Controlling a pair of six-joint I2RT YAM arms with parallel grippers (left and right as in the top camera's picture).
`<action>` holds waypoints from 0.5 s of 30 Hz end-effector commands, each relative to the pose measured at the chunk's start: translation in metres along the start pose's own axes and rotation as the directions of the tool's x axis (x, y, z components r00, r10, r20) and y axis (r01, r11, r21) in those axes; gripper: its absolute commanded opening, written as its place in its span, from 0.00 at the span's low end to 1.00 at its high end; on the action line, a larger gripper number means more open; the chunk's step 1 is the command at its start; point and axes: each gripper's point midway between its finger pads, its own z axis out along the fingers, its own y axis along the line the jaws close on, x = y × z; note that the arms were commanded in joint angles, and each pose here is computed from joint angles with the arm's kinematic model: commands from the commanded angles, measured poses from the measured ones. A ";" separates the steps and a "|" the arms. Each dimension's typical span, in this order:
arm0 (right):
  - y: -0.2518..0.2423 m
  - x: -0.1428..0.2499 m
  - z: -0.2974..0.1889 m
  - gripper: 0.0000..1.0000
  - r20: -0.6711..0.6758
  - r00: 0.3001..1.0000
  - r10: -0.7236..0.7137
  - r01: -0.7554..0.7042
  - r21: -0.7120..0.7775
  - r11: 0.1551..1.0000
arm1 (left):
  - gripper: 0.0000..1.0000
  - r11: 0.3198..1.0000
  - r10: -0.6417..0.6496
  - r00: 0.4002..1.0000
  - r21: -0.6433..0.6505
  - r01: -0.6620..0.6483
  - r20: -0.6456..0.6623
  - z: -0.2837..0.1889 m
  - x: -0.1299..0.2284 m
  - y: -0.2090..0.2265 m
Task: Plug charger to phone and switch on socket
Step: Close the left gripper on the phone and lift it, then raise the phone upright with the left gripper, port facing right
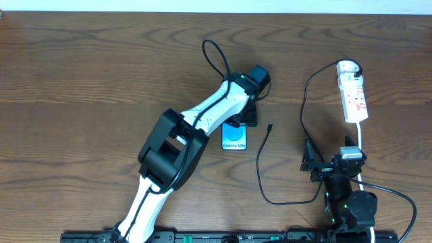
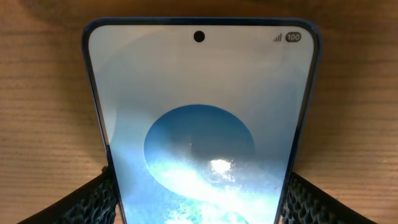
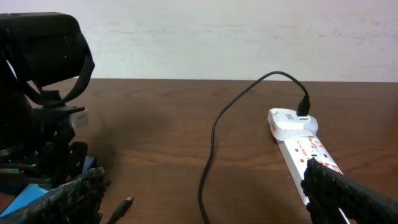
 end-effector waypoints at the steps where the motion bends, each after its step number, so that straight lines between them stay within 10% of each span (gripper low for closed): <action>1: -0.002 0.001 0.000 0.99 0.000 1.000 -0.011 0.011 0.010 1.000 | 0.77 0.999 -0.017 1.000 0.035 0.017 0.004 -0.019 0.000 0.004; 15: -0.002 0.001 0.000 0.99 0.000 1.000 -0.011 0.011 0.010 1.000 | 0.77 0.954 -0.040 0.982 0.286 0.093 -0.187 -0.039 0.015 -0.017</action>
